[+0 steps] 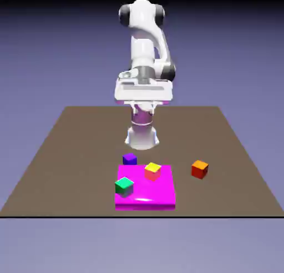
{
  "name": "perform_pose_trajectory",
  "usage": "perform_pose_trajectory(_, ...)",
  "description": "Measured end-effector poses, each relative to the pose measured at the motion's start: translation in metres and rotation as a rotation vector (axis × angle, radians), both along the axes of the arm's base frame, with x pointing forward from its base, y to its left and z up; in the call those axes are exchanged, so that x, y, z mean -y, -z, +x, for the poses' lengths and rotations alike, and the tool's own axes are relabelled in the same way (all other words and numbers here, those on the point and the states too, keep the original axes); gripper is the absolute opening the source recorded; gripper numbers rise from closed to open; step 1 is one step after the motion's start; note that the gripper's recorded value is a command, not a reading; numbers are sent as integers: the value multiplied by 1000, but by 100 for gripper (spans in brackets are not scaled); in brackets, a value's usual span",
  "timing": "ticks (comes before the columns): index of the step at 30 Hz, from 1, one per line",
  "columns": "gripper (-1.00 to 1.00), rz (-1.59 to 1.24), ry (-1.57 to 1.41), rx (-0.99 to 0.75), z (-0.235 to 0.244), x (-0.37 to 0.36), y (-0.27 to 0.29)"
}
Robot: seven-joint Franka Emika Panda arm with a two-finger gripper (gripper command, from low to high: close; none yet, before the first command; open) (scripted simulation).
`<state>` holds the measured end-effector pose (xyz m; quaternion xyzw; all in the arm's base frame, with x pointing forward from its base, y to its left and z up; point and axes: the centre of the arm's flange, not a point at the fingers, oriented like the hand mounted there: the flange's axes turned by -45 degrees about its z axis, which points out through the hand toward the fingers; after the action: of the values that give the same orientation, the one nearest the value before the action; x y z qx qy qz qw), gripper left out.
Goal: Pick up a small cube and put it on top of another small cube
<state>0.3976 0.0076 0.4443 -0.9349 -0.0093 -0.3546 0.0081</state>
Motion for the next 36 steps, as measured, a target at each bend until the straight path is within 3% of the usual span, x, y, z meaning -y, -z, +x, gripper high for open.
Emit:
perform_pose_trajectory(14, 0, 355, 248, -874, 35, -75, 177)
perform_pose_trajectory(26, 0, 543, 484, -1638, -11, -173, 310)
perform_pose_trajectory(30, 0, 551, 494, -1676, -37, -198, 349)
perform_pose_trajectory(31, -100, 550, 496, -1675, -48, -204, 362)
perform_pose_trajectory(33, -100, 553, 496, -1675, -47, -205, 362)
perform_pose_trajectory(36, -100, 557, 488, -1670, -11, -180, 312)
